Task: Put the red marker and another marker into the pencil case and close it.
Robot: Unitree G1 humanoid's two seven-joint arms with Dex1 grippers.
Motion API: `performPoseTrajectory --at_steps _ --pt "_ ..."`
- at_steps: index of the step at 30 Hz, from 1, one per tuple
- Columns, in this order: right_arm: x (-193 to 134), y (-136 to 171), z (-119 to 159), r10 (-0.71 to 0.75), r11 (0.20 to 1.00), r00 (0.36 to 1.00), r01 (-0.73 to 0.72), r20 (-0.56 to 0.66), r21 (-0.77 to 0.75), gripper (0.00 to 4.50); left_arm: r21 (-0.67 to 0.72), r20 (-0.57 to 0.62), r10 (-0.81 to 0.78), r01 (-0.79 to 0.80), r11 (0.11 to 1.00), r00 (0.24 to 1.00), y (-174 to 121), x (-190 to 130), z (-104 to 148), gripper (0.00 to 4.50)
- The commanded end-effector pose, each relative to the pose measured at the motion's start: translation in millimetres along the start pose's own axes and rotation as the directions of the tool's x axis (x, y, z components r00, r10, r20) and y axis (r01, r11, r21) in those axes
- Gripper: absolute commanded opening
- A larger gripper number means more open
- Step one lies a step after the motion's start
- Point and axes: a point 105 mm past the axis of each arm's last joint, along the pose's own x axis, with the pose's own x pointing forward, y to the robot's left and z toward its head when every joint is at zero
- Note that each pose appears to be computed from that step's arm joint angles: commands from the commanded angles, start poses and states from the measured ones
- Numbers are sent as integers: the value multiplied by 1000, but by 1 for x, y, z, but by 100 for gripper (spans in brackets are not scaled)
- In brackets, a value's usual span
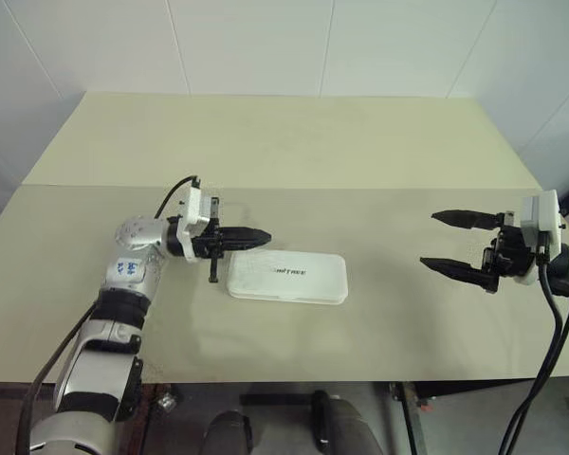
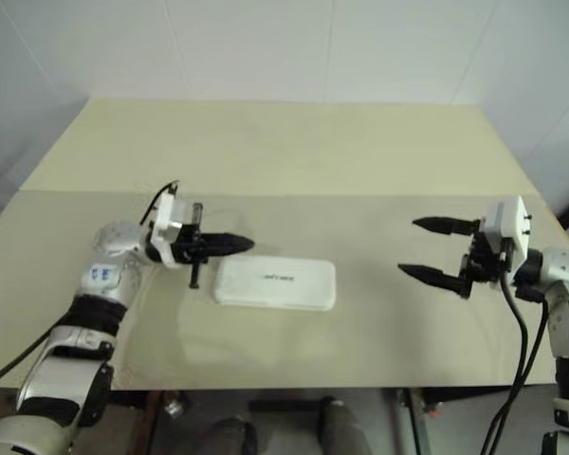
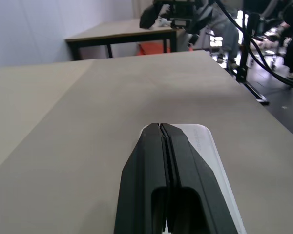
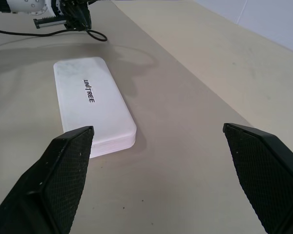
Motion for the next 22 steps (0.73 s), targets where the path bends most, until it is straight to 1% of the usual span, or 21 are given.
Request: performPoseTrajectory --at_steps 1,4,5,8,11,12,17,22 --pt "-1 -3 10 0 998 1000 0 3 -57 450 17 18 12 -12 1000 1000 0 -14 16 95" --pt "-2 -1 9 -2 998 1000 2 3 -59 450 23 -41 -86 87 996 995 -19 -25 11 196" --pt "-3 0 9 -7 998 1000 7 3 -58 450 27 -44 -113 114 993 993 -23 -29 13 232" --pt "-6 1 7 -16 998 1000 15 -3 -57 450 38 -99 -168 172 984 981 -30 -43 12 328" --pt "-8 2 7 -17 998 1000 16 -4 -56 450 26 -156 -192 198 980 969 -33 -56 10 427" --pt "-8 1 6 -17 998 1000 17 -4 -56 450 19 -162 -194 199 980 968 -34 -60 12 448" --pt "-4 1 7 -13 998 1000 13 4 -60 450 6 -206 -181 186 983 962 -30 -75 13 448" --pt "-1 2 7 -11 998 1000 12 10 -64 450 14 -234 -184 192 981 955 -29 -80 13 448"
